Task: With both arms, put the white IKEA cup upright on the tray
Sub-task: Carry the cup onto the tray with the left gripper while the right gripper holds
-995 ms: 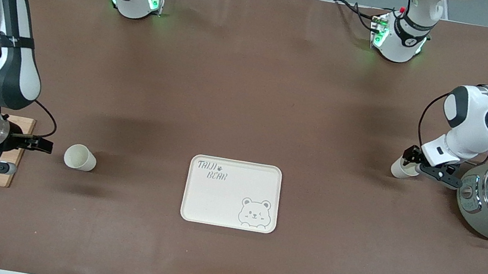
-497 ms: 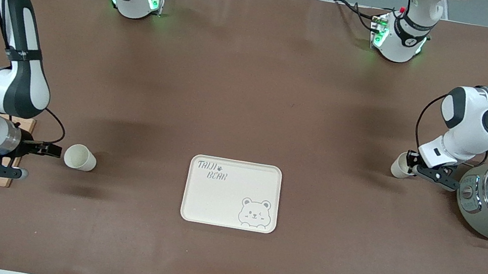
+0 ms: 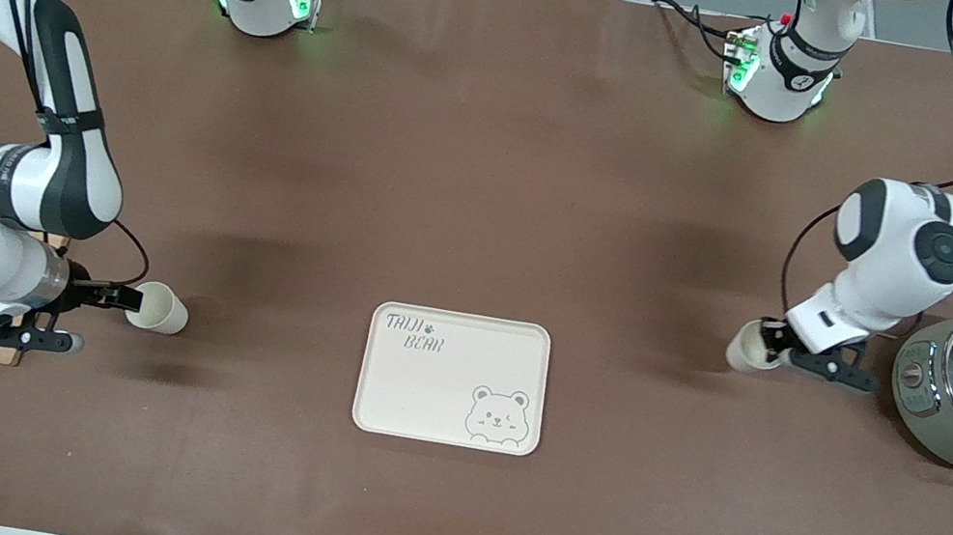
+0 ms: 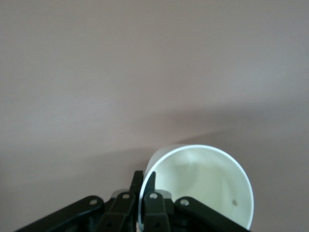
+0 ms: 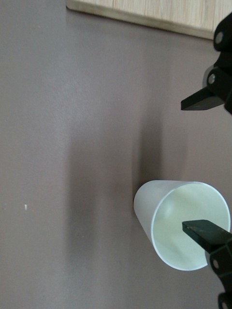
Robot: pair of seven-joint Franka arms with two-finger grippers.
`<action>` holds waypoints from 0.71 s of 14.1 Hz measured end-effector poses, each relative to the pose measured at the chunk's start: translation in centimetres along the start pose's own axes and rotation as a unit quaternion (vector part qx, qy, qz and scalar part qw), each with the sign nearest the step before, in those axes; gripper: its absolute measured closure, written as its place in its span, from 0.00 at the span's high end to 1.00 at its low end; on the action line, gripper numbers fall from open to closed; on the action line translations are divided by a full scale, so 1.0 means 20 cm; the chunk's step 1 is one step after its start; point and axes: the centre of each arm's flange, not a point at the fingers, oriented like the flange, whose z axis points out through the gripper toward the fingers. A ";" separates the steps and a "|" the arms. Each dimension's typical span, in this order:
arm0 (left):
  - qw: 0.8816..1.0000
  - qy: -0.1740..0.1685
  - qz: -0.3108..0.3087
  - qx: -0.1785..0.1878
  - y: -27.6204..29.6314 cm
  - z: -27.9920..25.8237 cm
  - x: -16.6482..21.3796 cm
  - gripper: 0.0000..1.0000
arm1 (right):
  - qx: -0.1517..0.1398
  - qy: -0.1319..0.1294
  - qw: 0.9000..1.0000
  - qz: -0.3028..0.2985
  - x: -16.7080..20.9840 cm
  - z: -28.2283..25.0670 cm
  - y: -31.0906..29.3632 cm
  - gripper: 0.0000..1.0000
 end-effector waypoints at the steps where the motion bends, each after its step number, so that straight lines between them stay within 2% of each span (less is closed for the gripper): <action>1: 1.000 -0.011 -0.023 -0.005 0.17 -0.07 0.08 0.04 | 0.000 -0.001 1.000 0.000 0.00 0.01 0.00 1.00; 5: 0.994 -0.058 -0.097 -0.006 0.68 -0.26 0.30 0.04 | 0.002 -0.007 1.000 -0.001 0.00 0.05 -0.01 1.00; 10: 0.986 -0.059 -0.158 -0.018 1.17 -0.17 0.37 0.04 | 0.003 -0.009 1.000 -0.002 -0.01 0.11 -0.01 1.00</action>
